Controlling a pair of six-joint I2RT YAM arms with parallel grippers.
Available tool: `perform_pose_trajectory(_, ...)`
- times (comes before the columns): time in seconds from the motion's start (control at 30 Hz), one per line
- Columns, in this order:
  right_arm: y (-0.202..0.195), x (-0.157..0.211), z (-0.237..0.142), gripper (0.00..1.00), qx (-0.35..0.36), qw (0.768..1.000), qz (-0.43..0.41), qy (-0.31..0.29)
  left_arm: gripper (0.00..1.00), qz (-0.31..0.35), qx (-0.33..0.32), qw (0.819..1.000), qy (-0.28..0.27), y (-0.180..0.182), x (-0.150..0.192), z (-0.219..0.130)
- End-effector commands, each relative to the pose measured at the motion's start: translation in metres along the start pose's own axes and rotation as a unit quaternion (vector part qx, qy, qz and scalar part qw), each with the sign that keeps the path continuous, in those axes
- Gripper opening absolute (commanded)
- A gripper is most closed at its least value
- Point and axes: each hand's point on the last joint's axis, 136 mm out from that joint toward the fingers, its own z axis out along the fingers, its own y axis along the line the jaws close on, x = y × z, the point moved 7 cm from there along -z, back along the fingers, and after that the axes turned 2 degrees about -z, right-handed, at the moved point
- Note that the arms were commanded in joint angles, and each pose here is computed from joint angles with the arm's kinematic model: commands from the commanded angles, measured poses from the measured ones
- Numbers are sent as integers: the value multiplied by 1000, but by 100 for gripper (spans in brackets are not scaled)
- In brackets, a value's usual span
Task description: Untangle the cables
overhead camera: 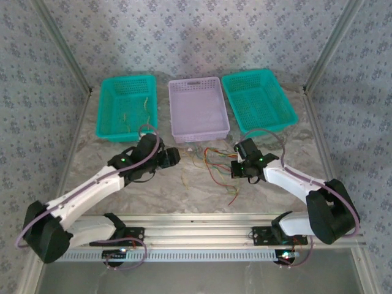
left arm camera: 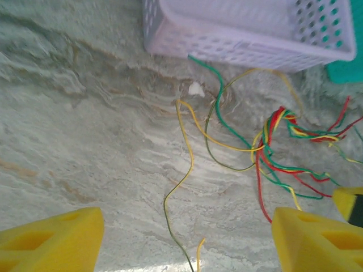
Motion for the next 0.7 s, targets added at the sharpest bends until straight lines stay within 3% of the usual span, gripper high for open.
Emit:
perform_pose_trajectory(0.0, 3, 1, -3, 0, -10, 1000, -8, -6, 78, -17, 44, 999, 4, -17, 0, 20)
perform_pose_trajectory(0.33, 5, 1, -7, 0, -15, 1000, -14, -14, 70, 19, -23, 999, 43, -27, 7, 78)
perform_pose_trajectory(0.67, 7, 2, -10, 0, -20, 999, -18, -19, 49, 33, -68, 996, 51, -25, 6, 110)
